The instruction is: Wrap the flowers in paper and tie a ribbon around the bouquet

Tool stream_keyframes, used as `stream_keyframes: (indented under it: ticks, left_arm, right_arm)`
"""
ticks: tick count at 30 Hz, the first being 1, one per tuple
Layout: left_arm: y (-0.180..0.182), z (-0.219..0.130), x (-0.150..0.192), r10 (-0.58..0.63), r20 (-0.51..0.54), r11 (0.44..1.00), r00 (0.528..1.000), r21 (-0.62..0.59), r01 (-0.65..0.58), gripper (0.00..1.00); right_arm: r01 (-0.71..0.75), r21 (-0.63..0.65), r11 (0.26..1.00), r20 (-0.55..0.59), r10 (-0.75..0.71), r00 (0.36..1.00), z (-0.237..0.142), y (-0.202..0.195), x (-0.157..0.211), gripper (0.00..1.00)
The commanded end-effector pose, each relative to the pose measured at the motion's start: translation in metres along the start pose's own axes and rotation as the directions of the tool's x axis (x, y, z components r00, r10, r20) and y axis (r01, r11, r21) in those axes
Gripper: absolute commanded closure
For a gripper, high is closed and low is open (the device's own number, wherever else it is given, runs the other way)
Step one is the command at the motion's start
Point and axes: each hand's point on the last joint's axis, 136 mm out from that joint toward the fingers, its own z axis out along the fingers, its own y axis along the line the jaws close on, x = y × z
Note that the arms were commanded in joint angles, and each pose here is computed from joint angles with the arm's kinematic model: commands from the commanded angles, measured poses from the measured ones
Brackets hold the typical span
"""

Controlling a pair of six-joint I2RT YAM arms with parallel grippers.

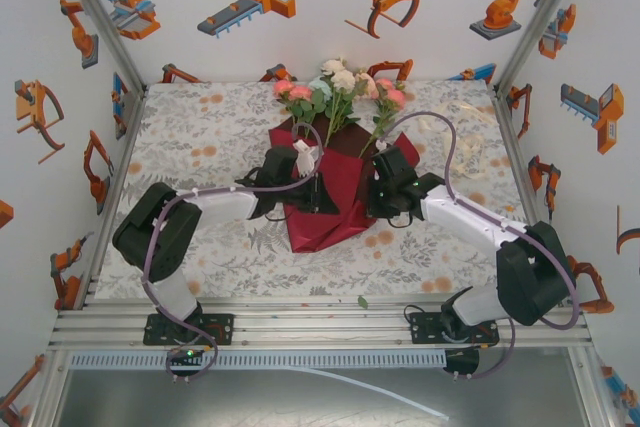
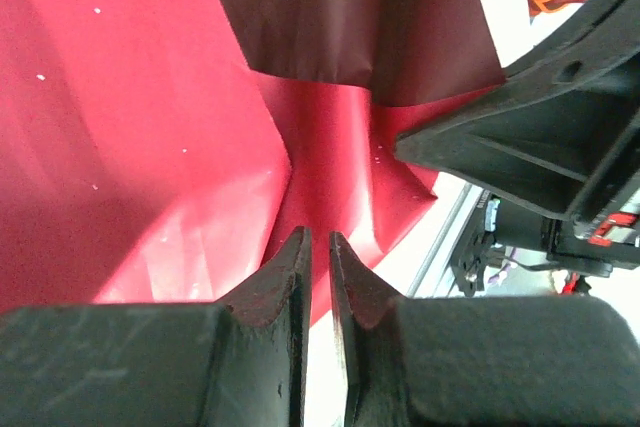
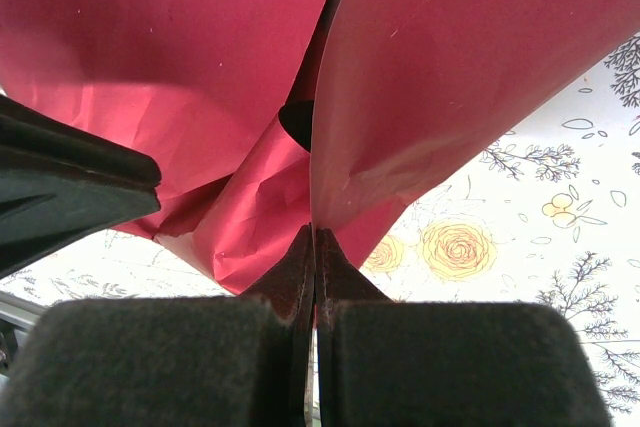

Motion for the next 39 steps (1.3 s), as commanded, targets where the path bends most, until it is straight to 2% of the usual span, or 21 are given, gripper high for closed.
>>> stream_keyframes:
  ticks: [1,6,12,17,23,33,39]
  left_arm:
    - [-0.034,-0.003,-0.001,0.054,-0.008,0.995,0.999,0.090,-0.053,0.83]
    - [-0.027,0.008,0.011,0.058,-0.048,0.998,0.997,0.038,-0.056,0.89]
    - [-0.018,0.039,0.039,0.035,-0.161,0.999,0.986,0.032,-0.030,0.90]
    - [0.006,0.051,0.057,-0.018,-0.236,0.997,0.972,-0.077,0.000,0.91]
    - [-0.002,0.054,0.068,0.046,-0.271,0.997,0.961,-0.042,-0.060,0.91]
    - [0.006,0.061,0.072,0.027,-0.274,0.997,0.961,-0.059,-0.045,0.90]
    - [-0.009,0.053,0.054,0.044,-0.220,0.998,0.975,-0.034,-0.053,0.83]
  right_arm:
    - [-0.014,0.016,1.000,-0.007,0.014,1.000,-0.001,-0.005,0.005,1.00]
    - [-0.013,0.019,1.000,-0.005,0.013,1.000,-0.002,-0.006,0.005,1.00]
    - [-0.014,-0.003,1.000,-0.005,0.014,1.000,-0.005,0.000,0.002,0.99]
    - [-0.024,-0.036,0.999,0.009,0.024,1.000,-0.014,0.007,-0.001,0.99]
    - [-0.037,-0.091,0.995,0.019,0.039,0.999,-0.014,0.017,-0.006,1.00]
    - [-0.069,-0.296,0.953,0.044,0.086,0.995,-0.013,0.056,-0.022,1.00]
    - [-0.080,-0.264,0.961,-0.003,0.082,0.997,0.004,0.047,-0.010,1.00]
